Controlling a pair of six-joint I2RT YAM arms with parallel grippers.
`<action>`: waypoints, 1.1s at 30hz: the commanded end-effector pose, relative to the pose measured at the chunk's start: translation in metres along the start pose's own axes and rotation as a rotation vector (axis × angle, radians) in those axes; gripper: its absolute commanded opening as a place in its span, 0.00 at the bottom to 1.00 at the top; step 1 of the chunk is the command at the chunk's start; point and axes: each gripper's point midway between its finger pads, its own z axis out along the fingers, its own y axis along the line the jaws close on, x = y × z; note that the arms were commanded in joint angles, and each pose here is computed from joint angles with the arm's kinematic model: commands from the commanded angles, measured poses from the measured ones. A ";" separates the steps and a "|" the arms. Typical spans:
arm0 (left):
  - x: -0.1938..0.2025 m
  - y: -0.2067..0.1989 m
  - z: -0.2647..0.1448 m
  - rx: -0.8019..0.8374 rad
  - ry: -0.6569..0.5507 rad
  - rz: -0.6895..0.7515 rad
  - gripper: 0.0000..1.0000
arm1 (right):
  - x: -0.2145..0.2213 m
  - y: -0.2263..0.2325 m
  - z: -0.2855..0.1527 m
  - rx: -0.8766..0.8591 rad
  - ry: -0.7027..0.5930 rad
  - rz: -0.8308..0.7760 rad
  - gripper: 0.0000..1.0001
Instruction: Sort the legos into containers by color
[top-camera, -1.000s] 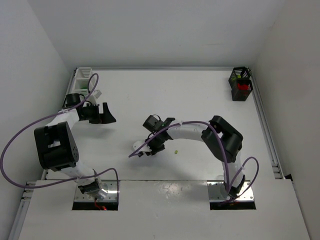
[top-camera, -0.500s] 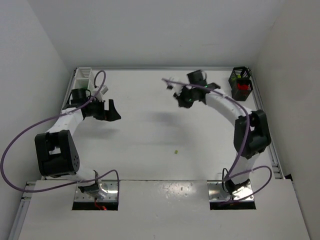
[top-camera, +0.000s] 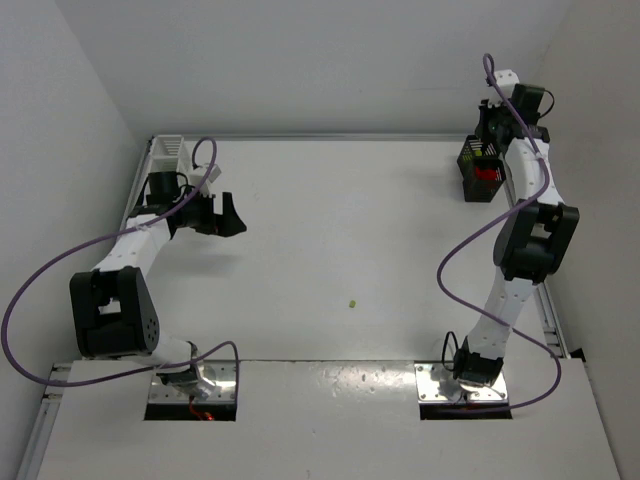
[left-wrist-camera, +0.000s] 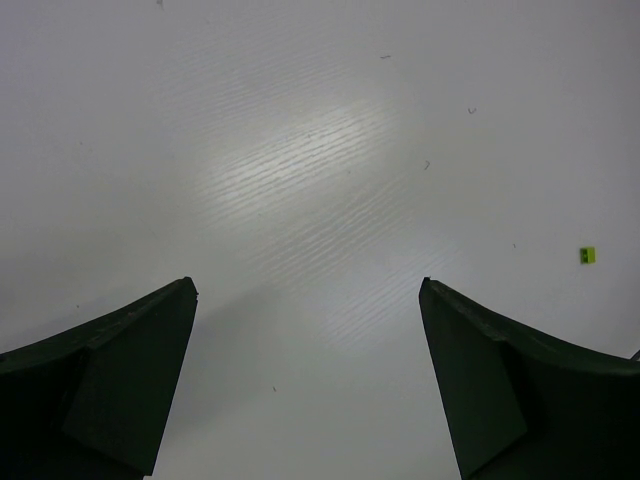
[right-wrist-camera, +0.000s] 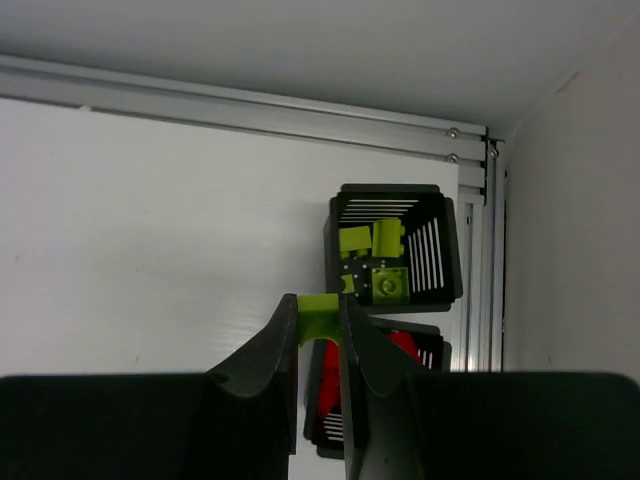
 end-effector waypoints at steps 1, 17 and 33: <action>-0.025 -0.001 -0.002 0.001 -0.058 0.036 1.00 | -0.019 -0.023 0.008 0.079 -0.067 0.089 0.00; -0.027 0.003 0.006 0.015 -0.030 -0.011 1.00 | 0.010 -0.074 0.035 0.195 -0.044 0.139 0.00; -0.024 0.007 0.006 -0.005 -0.020 -0.017 1.00 | 0.013 -0.072 0.045 0.177 -0.047 0.138 0.30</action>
